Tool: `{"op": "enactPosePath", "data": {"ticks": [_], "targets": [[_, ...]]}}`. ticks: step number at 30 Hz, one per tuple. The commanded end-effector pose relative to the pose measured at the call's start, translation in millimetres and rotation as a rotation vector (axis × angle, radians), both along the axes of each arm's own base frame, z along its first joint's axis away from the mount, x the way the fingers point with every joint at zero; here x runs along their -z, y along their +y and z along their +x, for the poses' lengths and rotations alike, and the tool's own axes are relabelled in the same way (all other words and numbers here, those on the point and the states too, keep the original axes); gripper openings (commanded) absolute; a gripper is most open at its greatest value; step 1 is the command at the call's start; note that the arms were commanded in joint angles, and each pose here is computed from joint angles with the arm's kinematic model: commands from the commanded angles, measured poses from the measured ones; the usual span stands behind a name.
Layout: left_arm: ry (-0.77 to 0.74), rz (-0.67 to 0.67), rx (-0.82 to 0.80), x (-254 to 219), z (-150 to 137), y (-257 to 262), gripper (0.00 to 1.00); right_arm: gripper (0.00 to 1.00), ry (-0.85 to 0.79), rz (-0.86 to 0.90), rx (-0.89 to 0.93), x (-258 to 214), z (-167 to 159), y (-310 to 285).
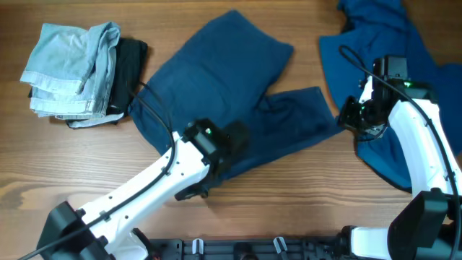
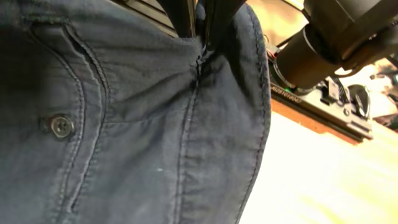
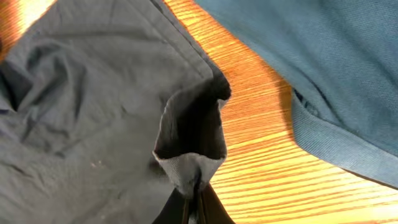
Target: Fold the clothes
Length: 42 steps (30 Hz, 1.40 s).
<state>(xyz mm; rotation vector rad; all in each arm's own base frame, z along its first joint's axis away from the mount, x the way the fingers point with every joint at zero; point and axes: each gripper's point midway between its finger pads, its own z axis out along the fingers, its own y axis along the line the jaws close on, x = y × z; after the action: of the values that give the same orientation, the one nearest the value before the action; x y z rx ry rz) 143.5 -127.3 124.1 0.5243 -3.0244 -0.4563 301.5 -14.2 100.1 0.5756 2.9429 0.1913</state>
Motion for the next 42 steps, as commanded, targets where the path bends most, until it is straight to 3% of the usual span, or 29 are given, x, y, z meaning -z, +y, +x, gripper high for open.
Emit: {"op": "enactPosePath", "data": {"ticks": [1, 5, 7, 10, 13, 18, 23, 34, 42], "targets": [[-0.062, 0.058, -0.119, -2.3, -19.6, 19.3, 0.04, 0.04, -0.040, -0.012, -0.015, -7.2, 5.3, -1.9], [-0.148, 0.031, -0.167, -8.9, -33.0, 31.4, 0.04, 0.04, -0.092, 0.018, -0.025, -10.4, 16.9, 3.2], [-0.242, 0.039, -0.147, -11.9, -16.7, 33.8, 0.04, 0.05, -0.170, 0.056, -0.078, -16.4, 33.2, 11.7], [-0.395, 0.042, -0.151, -16.0, 15.5, 34.2, 0.04, 0.04, -0.413, 0.098, -0.248, -42.3, 79.8, 39.7], [-0.449, 0.094, -0.212, -20.9, 30.4, 53.3, 0.04, 0.04, -0.669, 0.084, -0.378, -85.5, 124.4, 75.9], [-0.512, 0.076, -0.184, -23.3, 66.2, 61.9, 0.04, 0.04, -0.935, 0.042, -0.452, -129.8, 164.1, 114.8], [-0.582, 0.084, -0.199, -29.0, 101.7, 83.9, 0.04, 0.04, -0.995, 0.054, -0.488, -108.4, 194.6, 139.1], [-0.597, 0.169, -0.390, -14.3, 135.9, 138.3, 0.04, 0.04, -1.154, 0.103, -0.592, -55.3, 233.5, 217.1], [-0.574, 0.245, -0.476, 20.3, 162.4, 164.5, 0.07, 0.04, -1.153, 0.022, -0.537, -14.9, 249.1, 215.8]]}}
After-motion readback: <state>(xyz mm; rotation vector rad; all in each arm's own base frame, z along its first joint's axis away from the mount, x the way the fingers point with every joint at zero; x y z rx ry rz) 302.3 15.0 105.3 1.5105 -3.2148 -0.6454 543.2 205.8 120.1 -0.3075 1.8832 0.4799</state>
